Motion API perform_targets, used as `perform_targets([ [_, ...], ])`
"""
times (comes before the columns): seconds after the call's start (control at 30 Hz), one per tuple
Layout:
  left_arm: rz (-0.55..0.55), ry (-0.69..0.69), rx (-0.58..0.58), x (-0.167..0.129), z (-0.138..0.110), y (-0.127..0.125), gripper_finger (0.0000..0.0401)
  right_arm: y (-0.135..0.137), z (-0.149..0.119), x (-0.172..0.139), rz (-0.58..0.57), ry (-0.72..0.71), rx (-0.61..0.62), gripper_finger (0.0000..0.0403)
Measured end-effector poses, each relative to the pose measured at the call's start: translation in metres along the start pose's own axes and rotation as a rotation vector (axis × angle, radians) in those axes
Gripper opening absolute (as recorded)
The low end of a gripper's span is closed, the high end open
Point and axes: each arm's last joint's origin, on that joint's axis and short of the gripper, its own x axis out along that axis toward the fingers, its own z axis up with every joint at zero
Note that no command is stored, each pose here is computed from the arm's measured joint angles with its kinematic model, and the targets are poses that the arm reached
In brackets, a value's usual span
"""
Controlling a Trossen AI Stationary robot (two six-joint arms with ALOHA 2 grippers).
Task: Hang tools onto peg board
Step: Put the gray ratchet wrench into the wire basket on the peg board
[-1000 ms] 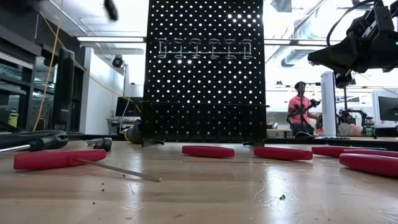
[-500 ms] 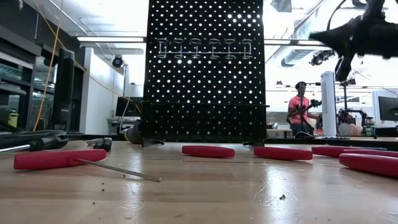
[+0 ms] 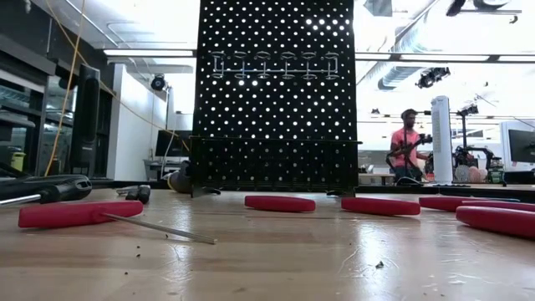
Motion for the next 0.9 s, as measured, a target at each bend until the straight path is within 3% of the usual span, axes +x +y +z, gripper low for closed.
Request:
perform_targets([
  [0.17, 0.045, 0.079, 0.085, -0.018, 0.008, 0.013, 0.0001, -0.001, -0.024, 0.058, -0.416, 0.459, -0.098, 0.0000],
  [0.27, 0.040, 0.145, 0.109, -0.030, 0.010, 0.018, 0.0001, -0.012, -0.047, 0.087, -0.617, 0.596, -0.036, 0.0000],
  [0.47, 0.024, 0.237, 0.117, -0.054, 0.015, 0.027, 0.0001, -0.036, -0.094, 0.130, -0.786, 0.852, 0.127, 0.0000],
  [0.57, 0.013, 0.300, 0.111, -0.065, 0.015, 0.030, 0.0001, -0.048, -0.115, 0.131, -0.966, 1.056, 0.212, 0.0008],
  [0.67, -0.001, 0.378, 0.082, -0.074, 0.011, 0.032, 0.0001, -0.051, -0.135, 0.119, -1.124, 1.300, 0.188, 0.0037],
  [0.77, 0.018, 0.427, 0.036, -0.079, 0.008, 0.034, 0.0001, -0.054, -0.153, 0.099, -1.287, 1.490, 0.123, 0.0087],
  [0.9, 0.038, 0.457, -0.016, -0.081, 0.005, 0.035, 0.0001, -0.058, -0.174, 0.074, -1.489, 1.602, 0.055, 0.0168],
])
